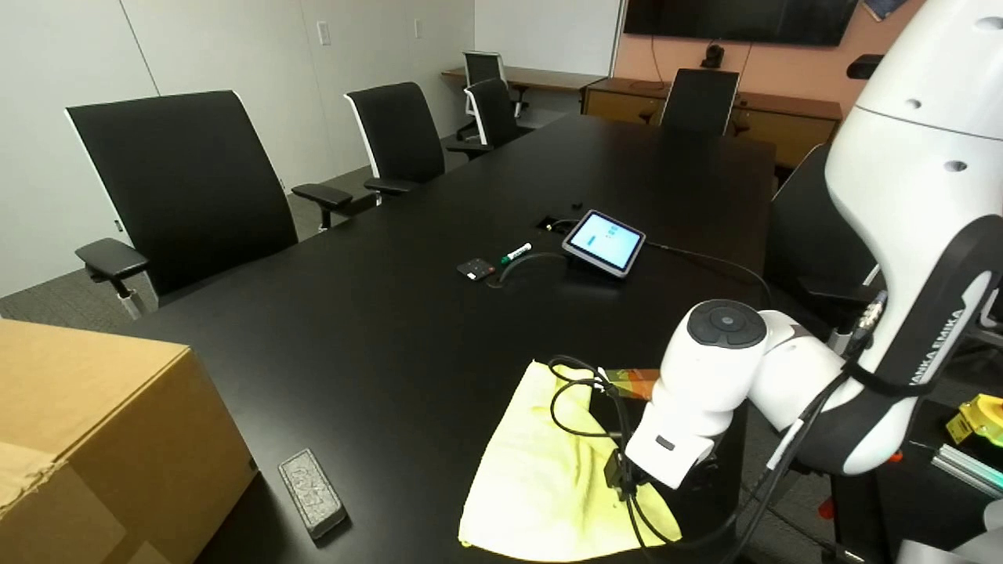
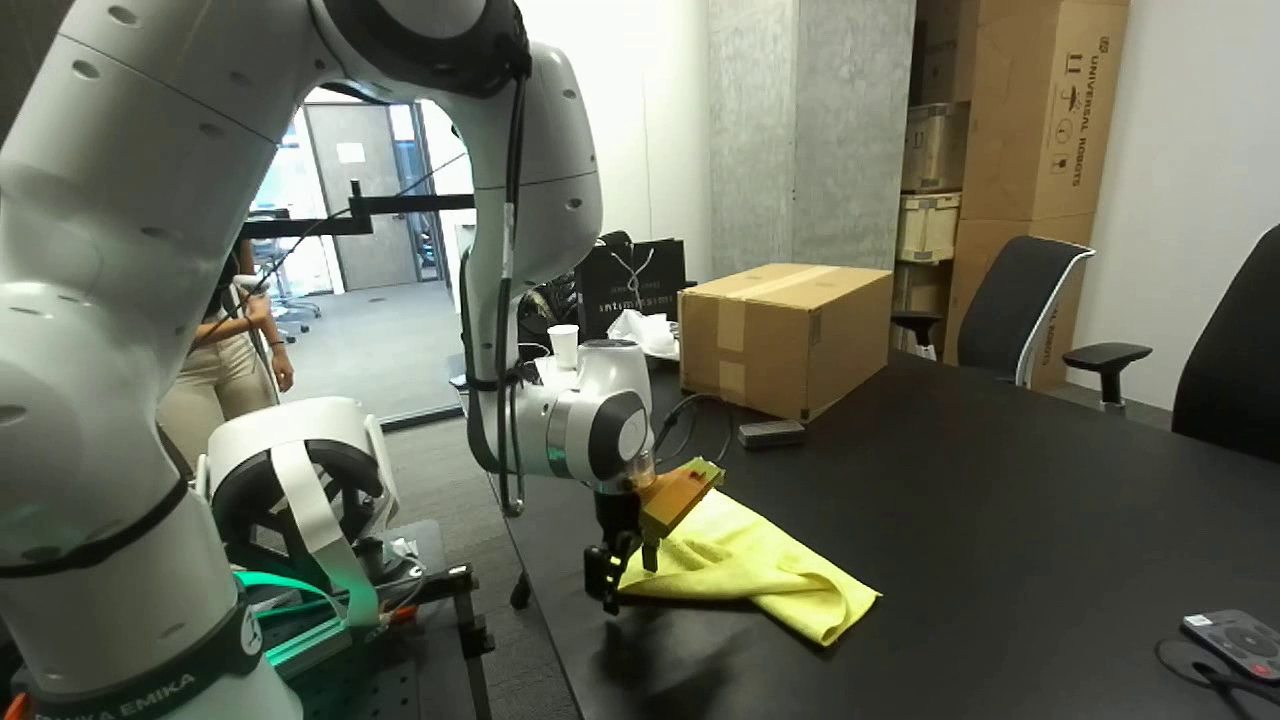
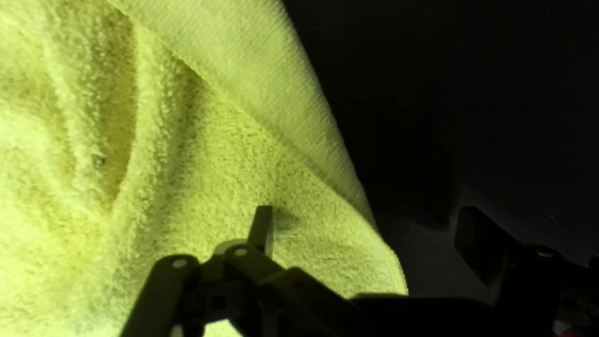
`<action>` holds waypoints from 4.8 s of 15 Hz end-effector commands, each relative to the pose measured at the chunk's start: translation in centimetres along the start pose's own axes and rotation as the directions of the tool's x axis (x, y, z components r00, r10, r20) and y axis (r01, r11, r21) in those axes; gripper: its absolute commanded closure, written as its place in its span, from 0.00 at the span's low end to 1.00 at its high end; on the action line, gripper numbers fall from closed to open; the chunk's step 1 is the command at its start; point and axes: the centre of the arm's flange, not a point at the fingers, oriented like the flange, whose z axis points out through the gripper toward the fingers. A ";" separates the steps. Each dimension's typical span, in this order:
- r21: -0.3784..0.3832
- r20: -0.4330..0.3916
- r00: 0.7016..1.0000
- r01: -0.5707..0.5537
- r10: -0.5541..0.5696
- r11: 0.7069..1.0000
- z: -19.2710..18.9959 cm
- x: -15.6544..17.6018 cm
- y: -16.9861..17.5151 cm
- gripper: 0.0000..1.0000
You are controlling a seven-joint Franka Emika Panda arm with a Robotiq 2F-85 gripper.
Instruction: Fold the yellow towel once from bottom to top
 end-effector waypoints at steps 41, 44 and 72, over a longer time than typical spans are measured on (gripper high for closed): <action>-0.226 0.158 0.864 -0.440 0.479 0.869 -8.9 -1.0 10.9 0.97; -0.210 0.196 0.867 -0.420 0.458 0.883 -7.7 0.0 13.7 0.97; -0.360 0.076 0.565 -0.753 0.822 0.551 -16.5 -4.9 15.1 0.00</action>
